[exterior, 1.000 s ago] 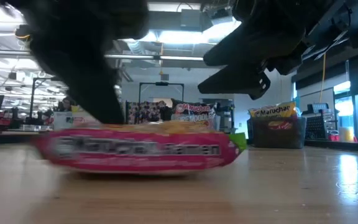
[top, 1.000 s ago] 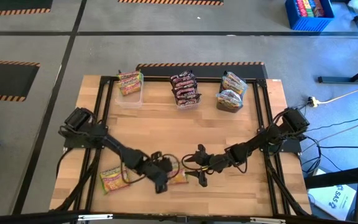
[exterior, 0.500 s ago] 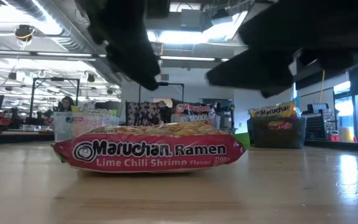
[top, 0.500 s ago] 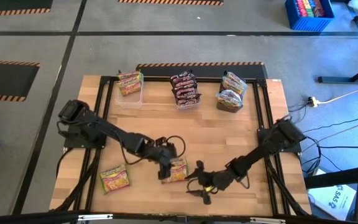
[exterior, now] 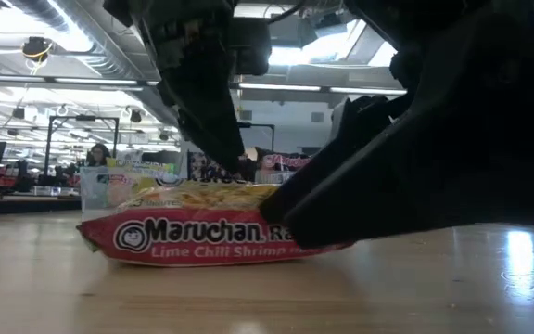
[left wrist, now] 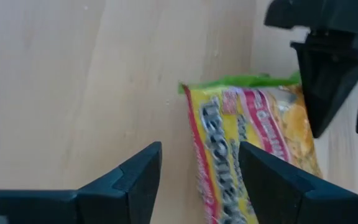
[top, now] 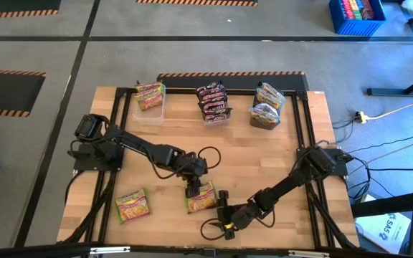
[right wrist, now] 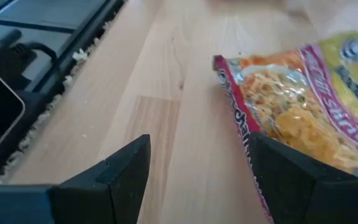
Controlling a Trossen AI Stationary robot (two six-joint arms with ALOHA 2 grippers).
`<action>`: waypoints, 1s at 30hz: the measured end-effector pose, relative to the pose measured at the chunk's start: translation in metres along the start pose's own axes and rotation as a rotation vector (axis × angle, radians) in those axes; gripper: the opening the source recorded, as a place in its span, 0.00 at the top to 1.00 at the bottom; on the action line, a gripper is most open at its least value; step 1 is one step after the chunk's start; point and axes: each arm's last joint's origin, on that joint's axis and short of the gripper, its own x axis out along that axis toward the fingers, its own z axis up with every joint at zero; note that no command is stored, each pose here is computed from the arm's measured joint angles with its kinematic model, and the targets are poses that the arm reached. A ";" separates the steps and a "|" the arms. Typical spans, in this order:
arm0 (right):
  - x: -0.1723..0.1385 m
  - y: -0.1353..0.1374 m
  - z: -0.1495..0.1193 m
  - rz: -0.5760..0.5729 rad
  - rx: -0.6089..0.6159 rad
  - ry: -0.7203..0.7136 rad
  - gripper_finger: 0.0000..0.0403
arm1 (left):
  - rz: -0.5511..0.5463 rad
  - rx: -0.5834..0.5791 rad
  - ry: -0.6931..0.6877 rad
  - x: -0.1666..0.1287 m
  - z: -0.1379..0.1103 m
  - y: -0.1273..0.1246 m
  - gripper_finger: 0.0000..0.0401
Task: Sort Maruchan noodles
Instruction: Put the green noodle pack into the left transparent bin
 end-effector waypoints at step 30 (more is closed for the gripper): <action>0.000 -0.002 -0.002 -0.038 -0.006 0.008 0.37 | -0.440 -0.385 0.068 0.026 -0.039 0.034 0.39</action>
